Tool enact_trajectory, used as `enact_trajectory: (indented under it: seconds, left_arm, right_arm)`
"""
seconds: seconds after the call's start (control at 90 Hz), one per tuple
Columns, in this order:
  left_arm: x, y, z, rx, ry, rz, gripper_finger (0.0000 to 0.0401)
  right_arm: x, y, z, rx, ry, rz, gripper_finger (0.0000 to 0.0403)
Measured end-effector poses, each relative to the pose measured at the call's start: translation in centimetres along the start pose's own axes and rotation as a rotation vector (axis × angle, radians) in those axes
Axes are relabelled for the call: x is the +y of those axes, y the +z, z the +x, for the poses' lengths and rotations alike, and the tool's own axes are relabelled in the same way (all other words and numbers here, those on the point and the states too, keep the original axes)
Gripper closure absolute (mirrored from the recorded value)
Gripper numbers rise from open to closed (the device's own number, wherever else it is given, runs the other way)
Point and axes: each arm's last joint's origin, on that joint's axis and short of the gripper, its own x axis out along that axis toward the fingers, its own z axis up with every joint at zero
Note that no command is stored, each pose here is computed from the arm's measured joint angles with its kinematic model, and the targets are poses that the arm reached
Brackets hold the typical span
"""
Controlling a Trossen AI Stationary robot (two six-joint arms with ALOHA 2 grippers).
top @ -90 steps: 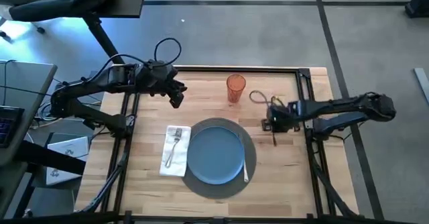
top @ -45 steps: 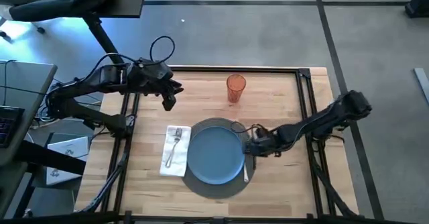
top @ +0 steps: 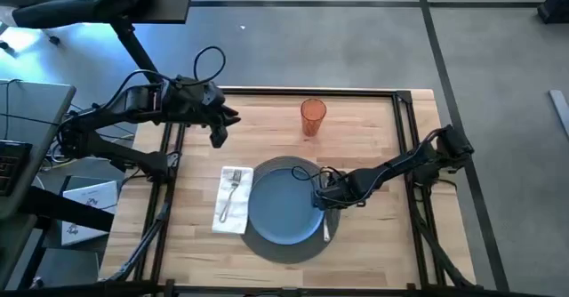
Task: Set table place
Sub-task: Put the silver spoon on the gray mat
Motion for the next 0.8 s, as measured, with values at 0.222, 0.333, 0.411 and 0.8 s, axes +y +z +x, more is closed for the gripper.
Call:
enact_trajectory:
  seconds: [0.222, 0.333, 0.411, 0.8]
  left_arm:
    - [0.0, 0.0, 0.0, 0.0, 0.001, 0.004, 0.0325]
    - [0.0, 0.0, 0.0, -0.001, 0.001, 0.004, 0.0325]
    - [0.0, 0.0, 0.0, -0.001, 0.001, 0.004, 0.0325]
    - [0.0, 0.01, 0.01, -0.001, 0.002, 0.005, 0.0325]
  right_arm:
    - [-0.72, 0.14, 0.7, 0.0, -0.012, 0.002, 0.0403]
    - [-0.63, 0.13, 0.7, -0.003, -0.002, 0.009, 0.0403]
    - [-0.67, 0.15, 0.7, -0.004, -0.006, 0.009, 0.0403]
    - [-0.44, 0.05, 0.7, 0.009, 0.018, 0.01, 0.0364]
